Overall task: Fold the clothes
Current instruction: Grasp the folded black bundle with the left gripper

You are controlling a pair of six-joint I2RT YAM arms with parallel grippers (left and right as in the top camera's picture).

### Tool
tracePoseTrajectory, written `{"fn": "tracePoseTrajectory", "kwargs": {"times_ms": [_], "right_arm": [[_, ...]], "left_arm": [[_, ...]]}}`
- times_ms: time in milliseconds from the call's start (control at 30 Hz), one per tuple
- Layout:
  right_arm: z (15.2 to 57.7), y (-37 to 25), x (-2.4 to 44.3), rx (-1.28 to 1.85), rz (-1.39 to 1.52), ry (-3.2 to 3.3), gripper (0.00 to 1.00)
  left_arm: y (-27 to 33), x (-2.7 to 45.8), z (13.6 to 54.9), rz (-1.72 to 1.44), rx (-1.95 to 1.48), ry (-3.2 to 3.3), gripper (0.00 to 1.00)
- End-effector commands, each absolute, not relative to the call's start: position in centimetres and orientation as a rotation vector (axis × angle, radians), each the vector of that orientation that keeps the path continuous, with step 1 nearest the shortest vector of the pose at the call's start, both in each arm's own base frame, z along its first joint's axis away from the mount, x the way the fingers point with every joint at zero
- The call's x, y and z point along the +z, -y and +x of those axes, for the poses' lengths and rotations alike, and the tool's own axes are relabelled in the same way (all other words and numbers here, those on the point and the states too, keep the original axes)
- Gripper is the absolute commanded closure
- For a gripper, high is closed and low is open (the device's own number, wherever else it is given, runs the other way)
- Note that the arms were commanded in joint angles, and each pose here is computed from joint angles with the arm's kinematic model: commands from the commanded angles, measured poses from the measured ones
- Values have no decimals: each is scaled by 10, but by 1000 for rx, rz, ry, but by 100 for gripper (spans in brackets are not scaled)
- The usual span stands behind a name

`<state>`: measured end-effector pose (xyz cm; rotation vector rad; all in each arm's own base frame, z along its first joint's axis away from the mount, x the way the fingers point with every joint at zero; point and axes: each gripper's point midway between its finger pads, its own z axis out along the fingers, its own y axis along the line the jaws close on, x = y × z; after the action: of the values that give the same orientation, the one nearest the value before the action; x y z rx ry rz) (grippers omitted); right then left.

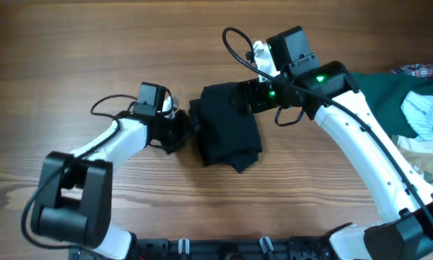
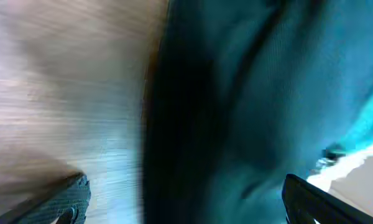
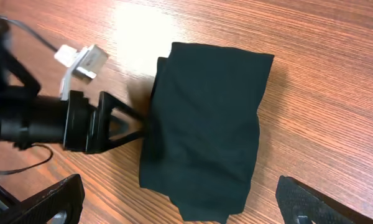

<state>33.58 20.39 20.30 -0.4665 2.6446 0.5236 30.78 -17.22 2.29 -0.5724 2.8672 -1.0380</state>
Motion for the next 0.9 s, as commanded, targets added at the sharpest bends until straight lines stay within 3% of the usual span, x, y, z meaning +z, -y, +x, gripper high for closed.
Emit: {"fn": "tracePoseTrajectory", "kwargs": {"times_ms": [0,267,333,367,500,667,700,800,867], "right_arm": [[335,-202,201,504,-453,-2659,0],[333,-201,200,502,-453,-2668,1],[333,-201,200,502,-453,-2670,1],[332,-200,199,501,-454,-2673,1],[333,-200,199,500,-454,-2672,0],[335,-202,201,505,-453,-2657,1],[336,-202,201,505,-453,-2657,1],[335,-202,201,505,-453,-2658,1],[335,-202,201,507,-444,-2661,1]], "left_arm": [[192,-8,295,-566,-1147,-2947,0],[208,-25,291,-479,-1257,-2961,4],[210,-21,286,-484,-1297,-2974,20],[207,-20,283,-474,-1295,-2983,21],[199,-14,298,-467,-1301,-2918,9],[209,-9,310,-363,-1315,-2845,14],[211,-10,310,-354,-1296,-2850,17],[219,-15,308,-301,-1225,-2861,48],[231,-10,311,-227,-1244,-2821,63]]}}
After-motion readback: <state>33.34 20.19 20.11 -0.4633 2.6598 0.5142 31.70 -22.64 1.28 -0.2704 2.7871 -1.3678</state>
